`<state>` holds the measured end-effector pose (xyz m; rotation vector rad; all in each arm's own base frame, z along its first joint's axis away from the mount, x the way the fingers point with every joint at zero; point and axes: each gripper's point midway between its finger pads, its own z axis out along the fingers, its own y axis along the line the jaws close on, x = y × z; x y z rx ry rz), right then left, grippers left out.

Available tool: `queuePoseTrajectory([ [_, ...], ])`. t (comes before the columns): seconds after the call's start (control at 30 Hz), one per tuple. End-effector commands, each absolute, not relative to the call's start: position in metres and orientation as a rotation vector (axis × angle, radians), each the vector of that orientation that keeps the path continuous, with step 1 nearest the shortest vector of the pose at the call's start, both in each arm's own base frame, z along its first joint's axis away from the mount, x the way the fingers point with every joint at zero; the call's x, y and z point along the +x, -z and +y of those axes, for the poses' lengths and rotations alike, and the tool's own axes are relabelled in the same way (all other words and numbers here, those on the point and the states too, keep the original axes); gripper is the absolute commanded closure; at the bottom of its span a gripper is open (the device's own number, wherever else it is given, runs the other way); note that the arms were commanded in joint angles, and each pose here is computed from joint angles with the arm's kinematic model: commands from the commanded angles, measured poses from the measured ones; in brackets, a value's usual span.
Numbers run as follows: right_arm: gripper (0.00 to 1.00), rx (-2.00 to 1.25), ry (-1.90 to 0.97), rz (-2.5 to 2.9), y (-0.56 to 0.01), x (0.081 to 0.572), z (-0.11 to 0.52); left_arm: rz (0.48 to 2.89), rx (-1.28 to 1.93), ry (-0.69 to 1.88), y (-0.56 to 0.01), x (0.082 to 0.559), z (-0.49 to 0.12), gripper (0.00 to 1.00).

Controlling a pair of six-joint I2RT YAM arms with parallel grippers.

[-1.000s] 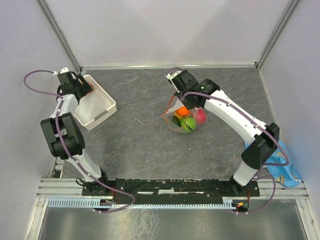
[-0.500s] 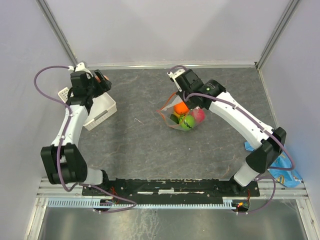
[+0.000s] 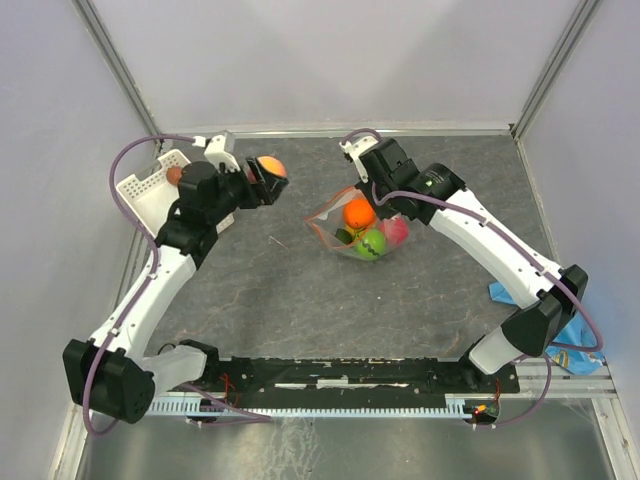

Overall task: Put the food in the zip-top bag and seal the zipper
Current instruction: Place the fake fruit in the zipper food storage bag.

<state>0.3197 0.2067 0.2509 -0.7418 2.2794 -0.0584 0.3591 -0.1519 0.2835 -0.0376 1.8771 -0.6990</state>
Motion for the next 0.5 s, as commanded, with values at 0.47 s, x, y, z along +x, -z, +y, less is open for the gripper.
queuePoseTrajectory([
  [0.47, 0.98, -0.669, -0.032, 2.185, -0.280, 0.321, 0.212, 1.673, 0.491, 0.952, -0.322, 0.272, -0.302, 0.54],
])
